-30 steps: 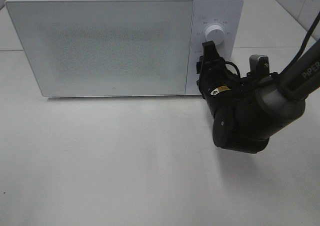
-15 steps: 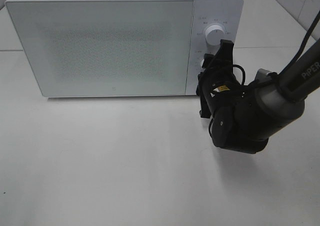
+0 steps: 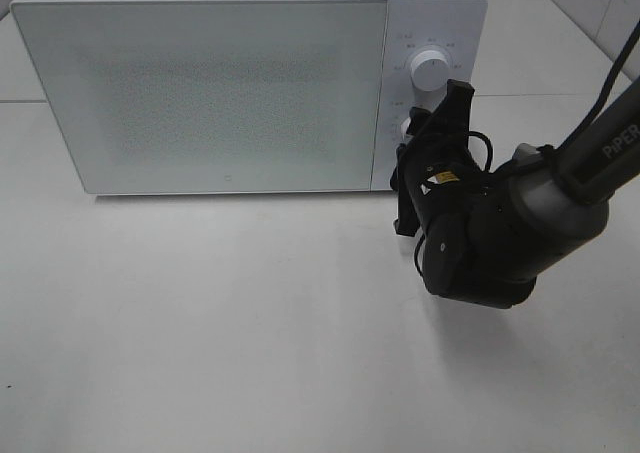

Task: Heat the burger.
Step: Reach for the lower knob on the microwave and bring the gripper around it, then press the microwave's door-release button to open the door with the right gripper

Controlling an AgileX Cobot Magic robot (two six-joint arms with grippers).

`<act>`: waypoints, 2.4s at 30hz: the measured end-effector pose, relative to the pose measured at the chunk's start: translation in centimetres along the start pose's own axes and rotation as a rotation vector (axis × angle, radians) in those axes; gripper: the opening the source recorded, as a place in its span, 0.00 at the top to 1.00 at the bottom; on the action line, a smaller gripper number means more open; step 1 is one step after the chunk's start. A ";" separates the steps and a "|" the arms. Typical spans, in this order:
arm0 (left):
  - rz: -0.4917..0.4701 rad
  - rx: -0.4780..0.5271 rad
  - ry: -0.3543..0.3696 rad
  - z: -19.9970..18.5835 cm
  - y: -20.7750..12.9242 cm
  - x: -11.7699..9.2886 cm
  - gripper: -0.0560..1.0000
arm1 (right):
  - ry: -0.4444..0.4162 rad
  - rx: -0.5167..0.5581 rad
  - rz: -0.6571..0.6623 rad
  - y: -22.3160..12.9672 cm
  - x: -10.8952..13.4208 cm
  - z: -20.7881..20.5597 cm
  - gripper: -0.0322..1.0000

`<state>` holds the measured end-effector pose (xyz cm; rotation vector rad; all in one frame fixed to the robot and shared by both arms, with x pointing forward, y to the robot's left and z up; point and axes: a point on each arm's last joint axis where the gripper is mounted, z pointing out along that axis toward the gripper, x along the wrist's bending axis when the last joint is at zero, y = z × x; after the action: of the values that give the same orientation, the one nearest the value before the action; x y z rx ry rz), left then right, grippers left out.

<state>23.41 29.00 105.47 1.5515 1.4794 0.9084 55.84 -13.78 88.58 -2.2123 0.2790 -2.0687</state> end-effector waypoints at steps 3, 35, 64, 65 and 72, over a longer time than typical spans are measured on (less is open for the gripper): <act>0.000 0.000 0.000 0.0 0.0 0.0 0.03 | 0.000 0.000 0.000 0.0 0.0 0.0 0.56; -0.001 0.000 0.000 0.0 0.0 0.0 0.03 | -0.025 0.073 -0.174 0.3 1.1 -1.6 0.21; -0.001 0.000 0.000 0.0 0.0 0.0 0.03 | -0.239 0.887 -1.548 -0.3 8.2 -10.8 0.22; -0.001 0.000 0.000 0.0 0.0 0.0 0.03 | -0.232 0.932 -1.590 -0.4 8.4 -11.0 0.22; -0.001 0.000 0.000 0.0 0.0 0.0 0.03 | -0.217 1.154 -1.758 -1.6 9.5 -11.4 0.22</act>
<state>23.41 29.00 105.47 1.5506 1.4801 0.9078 45.21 -13.58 99.03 -1.5616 -2.7416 -1.1821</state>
